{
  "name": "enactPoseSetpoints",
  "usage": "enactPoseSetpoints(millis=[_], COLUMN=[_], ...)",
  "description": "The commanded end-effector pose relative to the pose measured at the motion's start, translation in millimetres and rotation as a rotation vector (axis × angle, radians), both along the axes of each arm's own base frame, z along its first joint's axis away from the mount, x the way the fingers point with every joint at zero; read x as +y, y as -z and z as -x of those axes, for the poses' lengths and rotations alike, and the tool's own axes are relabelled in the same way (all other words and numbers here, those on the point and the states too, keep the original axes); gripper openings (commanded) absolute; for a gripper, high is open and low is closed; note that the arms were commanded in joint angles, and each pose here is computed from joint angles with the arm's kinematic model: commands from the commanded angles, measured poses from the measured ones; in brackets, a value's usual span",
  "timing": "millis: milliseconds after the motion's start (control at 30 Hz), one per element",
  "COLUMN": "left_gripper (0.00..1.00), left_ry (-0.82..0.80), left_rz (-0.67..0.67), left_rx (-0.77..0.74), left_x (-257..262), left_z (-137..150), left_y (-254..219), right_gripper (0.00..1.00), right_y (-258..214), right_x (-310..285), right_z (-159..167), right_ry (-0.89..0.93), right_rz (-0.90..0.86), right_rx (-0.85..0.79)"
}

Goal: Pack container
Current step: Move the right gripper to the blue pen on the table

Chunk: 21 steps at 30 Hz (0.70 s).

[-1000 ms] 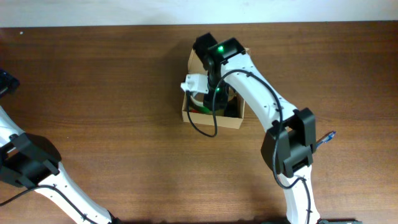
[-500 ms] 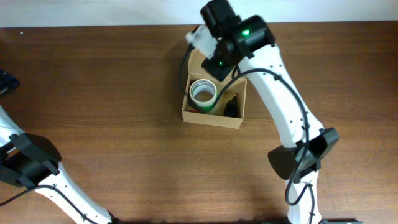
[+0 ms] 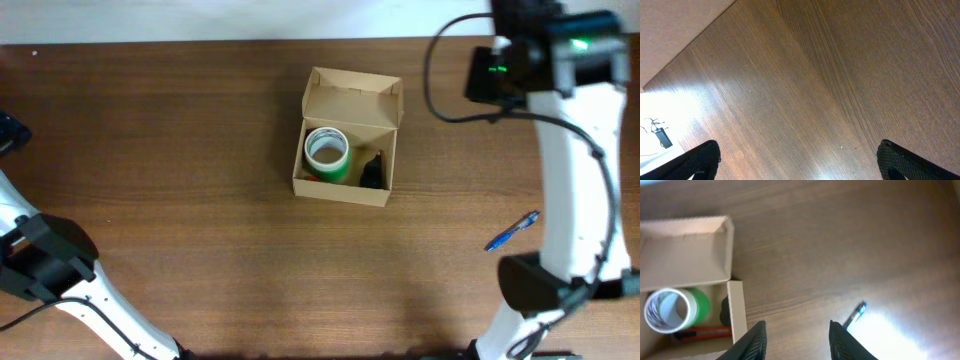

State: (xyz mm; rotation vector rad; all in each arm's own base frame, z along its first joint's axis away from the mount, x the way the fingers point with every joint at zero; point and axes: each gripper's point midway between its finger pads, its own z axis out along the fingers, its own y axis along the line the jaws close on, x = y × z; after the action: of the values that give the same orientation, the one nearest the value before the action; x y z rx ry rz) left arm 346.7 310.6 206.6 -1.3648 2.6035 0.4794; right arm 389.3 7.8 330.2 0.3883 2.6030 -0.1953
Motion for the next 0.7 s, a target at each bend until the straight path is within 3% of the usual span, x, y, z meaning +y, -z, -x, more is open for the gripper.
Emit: enactPoseSetpoints(millis=[0,400,667], left_gripper=[1.0,1.0,1.0], left_ry=[-0.016,-0.016,-0.015], left_rz=[-0.008,-0.008,-0.008], left_rx=[-0.021,-0.021,-0.021], left_x=[-1,-1,-1], left_z=[3,3,3], left_y=[-9,-9,-9], right_gripper=[0.41,0.37,0.39], right_y=[10,90,104], right_x=[-17,-90,-86], right_z=[13,52,74], right_ry=[0.142,0.274,0.182], right_rz=[-0.049,0.076,0.047], right_rx=[0.026,0.34,0.351])
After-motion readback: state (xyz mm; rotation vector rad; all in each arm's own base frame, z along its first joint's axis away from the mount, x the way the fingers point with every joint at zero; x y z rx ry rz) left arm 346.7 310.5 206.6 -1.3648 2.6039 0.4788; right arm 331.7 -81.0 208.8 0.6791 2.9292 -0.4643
